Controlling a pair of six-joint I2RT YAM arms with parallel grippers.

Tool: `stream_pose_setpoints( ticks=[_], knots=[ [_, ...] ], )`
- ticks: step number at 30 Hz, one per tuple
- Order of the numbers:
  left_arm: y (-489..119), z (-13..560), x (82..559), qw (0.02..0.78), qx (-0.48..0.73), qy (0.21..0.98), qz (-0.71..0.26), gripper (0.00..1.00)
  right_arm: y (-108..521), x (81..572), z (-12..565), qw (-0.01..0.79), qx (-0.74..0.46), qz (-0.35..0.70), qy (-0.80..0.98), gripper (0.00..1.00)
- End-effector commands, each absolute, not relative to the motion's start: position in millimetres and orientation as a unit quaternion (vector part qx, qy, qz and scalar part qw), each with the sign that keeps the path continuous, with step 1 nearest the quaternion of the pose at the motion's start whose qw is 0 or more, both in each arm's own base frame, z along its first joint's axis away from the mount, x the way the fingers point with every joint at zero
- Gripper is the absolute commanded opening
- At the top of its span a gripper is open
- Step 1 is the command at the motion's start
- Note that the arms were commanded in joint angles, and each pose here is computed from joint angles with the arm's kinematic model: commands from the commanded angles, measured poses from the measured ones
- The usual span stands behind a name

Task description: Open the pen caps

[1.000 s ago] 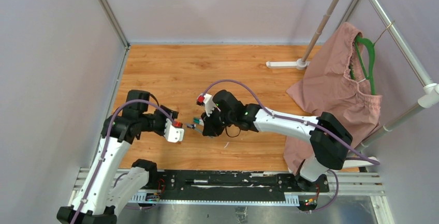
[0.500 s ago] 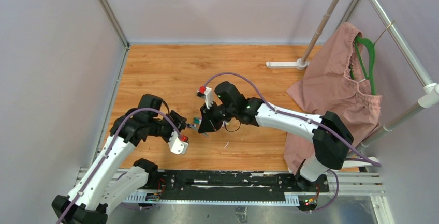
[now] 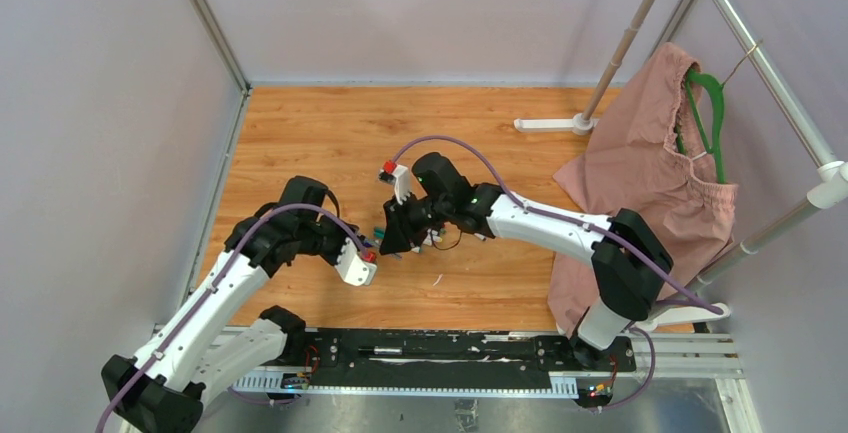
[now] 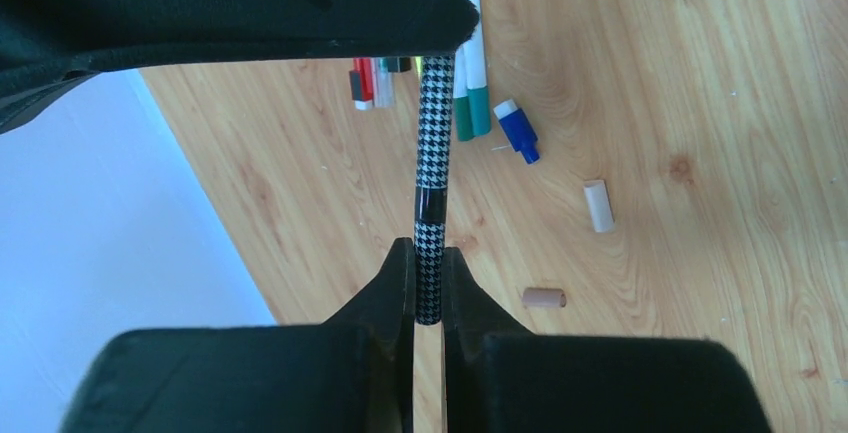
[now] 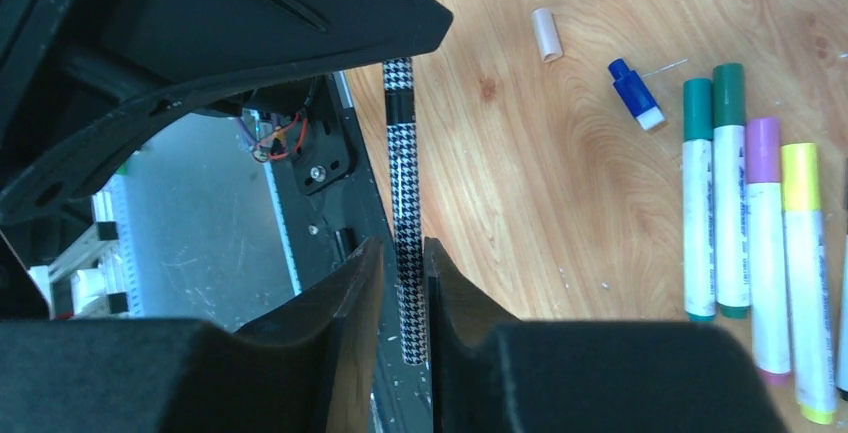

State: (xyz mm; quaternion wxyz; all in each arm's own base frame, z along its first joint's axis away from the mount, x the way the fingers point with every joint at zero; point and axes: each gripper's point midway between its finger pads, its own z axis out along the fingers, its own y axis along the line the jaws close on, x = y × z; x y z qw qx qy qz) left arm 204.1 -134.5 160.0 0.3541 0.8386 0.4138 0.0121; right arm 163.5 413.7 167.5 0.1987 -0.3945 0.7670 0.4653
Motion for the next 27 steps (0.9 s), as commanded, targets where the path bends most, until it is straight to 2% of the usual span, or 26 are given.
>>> stream_pose_setpoints(
  ticks=[1, 2, 3, 5, 9, 13, 19, 27],
  knots=[
    [-139.3, 174.4, 216.8, 0.377, 0.82, 0.43, 0.027, 0.0, 420.2, 161.5, 174.4, 0.18, -0.383, 0.489, 0.763, 0.39],
    [-140.0, 175.6, 216.6, 0.379, 0.818, 0.431, 0.025, 0.0, 421.7, 161.1, 174.6, 0.176, -0.381, 0.494, 0.762, 0.45],
    [-141.1, 176.9, 216.2, 0.382, 0.818, 0.429, 0.024, 0.0, 423.8, 161.2, 175.3, 0.172, -0.376, 0.5, 0.761, 0.47],
    [-141.8, 178.6, 215.6, 0.385, 0.817, 0.43, 0.022, 0.0, 428.1, 160.2, 177.0, 0.161, -0.371, 0.514, 0.756, 0.44],
    [-142.2, 179.0, 214.3, 0.387, 0.816, 0.429, 0.02, 0.0, 432.5, 164.5, 182.0, 0.139, -0.346, 0.557, 0.742, 0.26],
    [-141.4, 176.8, 212.2, 0.387, 0.819, 0.423, 0.023, 0.0, 426.9, 173.3, 183.4, 0.122, -0.317, 0.584, 0.737, 0.01],
    [-122.5, 162.0, 232.1, 0.354, 0.812, 0.457, 0.077, 0.0, 401.9, 164.5, 166.0, 0.103, -0.304, 0.561, 0.763, 0.0],
    [-110.2, 168.8, 257.5, 0.351, 0.795, 0.474, 0.14, 0.0, 358.3, 136.8, 132.5, 0.087, -0.289, 0.516, 0.802, 0.0]
  ],
)
